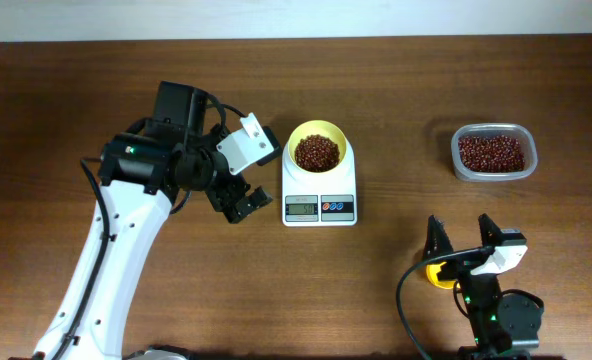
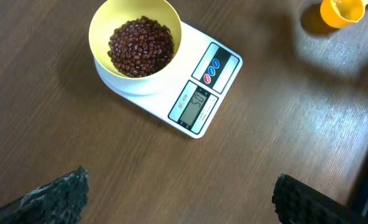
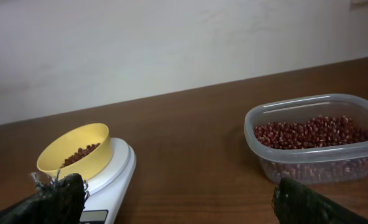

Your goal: Scoop item into bowl and weigh 50g on scale

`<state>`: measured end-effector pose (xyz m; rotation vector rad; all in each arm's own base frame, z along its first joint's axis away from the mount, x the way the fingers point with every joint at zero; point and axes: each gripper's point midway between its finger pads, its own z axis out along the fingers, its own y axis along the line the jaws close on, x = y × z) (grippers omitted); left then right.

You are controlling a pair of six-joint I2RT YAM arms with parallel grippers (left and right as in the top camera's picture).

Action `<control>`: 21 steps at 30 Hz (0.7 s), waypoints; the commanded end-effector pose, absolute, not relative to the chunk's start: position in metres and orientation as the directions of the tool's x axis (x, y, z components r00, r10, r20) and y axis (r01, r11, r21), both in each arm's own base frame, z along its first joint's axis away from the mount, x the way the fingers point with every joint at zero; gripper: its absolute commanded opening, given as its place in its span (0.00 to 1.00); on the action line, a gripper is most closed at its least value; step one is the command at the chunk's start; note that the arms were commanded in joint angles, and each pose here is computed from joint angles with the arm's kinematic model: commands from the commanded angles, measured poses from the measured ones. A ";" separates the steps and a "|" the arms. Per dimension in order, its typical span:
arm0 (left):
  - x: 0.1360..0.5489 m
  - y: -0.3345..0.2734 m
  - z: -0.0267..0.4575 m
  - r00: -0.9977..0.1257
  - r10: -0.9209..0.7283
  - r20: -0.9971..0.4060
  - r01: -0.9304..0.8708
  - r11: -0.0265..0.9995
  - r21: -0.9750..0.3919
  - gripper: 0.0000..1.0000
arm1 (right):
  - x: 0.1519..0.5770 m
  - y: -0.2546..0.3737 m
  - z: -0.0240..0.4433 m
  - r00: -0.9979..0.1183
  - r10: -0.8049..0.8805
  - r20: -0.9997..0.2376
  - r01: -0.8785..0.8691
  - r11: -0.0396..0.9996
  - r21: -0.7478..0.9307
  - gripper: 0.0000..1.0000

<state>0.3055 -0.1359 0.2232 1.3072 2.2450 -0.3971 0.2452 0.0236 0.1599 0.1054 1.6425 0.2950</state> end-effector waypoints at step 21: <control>0.304 -0.138 0.224 -0.395 0.722 -0.568 0.877 0.481 0.001 0.99 | 0.245 0.034 0.158 -0.105 0.227 -0.968 -0.129 0.962 0.240 0.99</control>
